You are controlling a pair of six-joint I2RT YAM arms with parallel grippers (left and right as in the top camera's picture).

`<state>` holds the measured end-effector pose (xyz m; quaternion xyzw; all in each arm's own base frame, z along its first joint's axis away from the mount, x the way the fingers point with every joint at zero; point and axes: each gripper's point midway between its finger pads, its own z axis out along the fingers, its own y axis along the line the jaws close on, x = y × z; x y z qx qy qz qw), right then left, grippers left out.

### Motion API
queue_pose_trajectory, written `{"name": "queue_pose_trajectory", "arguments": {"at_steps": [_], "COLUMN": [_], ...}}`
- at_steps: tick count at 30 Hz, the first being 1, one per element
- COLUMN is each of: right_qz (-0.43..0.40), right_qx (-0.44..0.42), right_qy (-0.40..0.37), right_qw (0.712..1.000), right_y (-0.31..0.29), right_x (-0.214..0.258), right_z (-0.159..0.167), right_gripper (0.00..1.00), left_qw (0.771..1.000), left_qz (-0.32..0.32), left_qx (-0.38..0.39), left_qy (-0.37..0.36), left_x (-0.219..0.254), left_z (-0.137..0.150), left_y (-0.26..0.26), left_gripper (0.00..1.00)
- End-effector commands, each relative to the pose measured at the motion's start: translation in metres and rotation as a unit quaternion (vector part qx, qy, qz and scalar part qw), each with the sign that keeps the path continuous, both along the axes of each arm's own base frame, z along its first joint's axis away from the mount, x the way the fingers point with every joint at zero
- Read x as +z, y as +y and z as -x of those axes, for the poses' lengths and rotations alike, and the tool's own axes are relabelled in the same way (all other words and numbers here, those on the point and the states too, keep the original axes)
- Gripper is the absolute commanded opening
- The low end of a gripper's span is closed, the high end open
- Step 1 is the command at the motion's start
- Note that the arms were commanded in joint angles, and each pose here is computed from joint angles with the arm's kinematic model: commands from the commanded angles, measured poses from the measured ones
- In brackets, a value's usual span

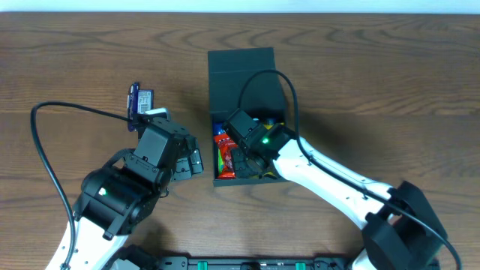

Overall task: Pack container
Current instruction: 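Push the red bag down into the box beside the yellow bag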

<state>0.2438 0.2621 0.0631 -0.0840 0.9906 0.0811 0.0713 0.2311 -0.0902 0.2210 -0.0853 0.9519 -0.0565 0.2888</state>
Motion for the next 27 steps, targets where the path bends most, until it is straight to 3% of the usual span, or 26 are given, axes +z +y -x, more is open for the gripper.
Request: {"name": "queue_pose_trajectory", "arguments": {"at_steps": [1,19,27], "right_qz": [0.012,0.047,0.021], "right_qx": [0.014,0.014,0.006], "right_qy": [0.019,0.053,0.029], "right_qw": [1.0,0.997,0.999], "right_y": [0.001,-0.004,-0.007], "right_x": [-0.011,-0.043,0.001], "right_z": [0.008,0.013,0.006], "right_gripper": [0.02,0.01,0.01], "left_qw": [1.0,1.0,1.0], "left_qz": [0.007,0.007,0.007], "left_qx": [0.004,0.004,0.004], "left_qy": [-0.007,-0.007,-0.007], "left_x": [0.007,0.007,0.007], "left_z": [-0.002,-0.002,-0.002], "left_y": [-0.001,-0.001,-0.001], "left_gripper": [0.95,0.95,0.95]}}
